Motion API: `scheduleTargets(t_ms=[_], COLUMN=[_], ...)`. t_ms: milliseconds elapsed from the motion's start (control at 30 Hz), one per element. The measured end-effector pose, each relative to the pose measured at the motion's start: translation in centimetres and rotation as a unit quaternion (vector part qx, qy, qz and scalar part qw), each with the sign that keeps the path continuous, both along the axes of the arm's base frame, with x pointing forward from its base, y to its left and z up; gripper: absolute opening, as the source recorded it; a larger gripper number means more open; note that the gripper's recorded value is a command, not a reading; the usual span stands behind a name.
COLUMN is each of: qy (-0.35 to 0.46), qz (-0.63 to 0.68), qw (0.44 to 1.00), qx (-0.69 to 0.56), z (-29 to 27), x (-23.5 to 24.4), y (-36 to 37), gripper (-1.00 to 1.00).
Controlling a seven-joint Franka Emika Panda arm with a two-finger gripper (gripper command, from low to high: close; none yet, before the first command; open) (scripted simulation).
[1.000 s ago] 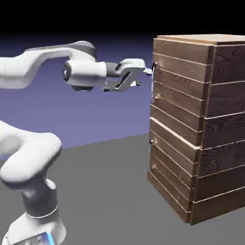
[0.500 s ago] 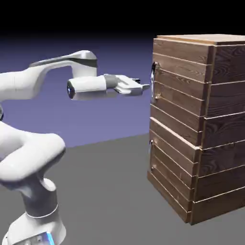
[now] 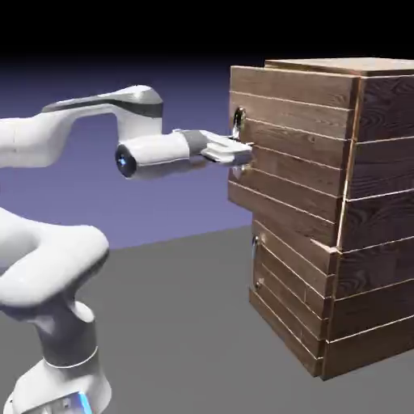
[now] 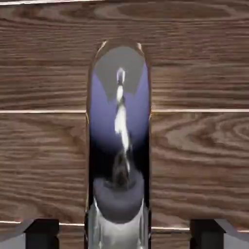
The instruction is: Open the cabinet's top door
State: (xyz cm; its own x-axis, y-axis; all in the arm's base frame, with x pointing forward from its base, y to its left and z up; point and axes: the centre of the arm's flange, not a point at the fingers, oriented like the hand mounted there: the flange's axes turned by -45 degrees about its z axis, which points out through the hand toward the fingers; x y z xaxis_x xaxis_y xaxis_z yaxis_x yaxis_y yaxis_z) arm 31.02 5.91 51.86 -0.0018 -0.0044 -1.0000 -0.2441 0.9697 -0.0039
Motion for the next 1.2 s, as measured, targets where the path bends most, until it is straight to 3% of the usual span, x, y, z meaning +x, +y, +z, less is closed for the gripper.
scheduleTargets(t_ms=[700, 1200], qy=[0.0, 0.0], qz=[0.226, 0.408], qw=[0.974, 0.913], qx=[0.002, 0.003], z=[0.0, 0.0], x=[-7.6, -9.5], y=[-11.3, -22.6], gripper=[-1.0, -1.0])
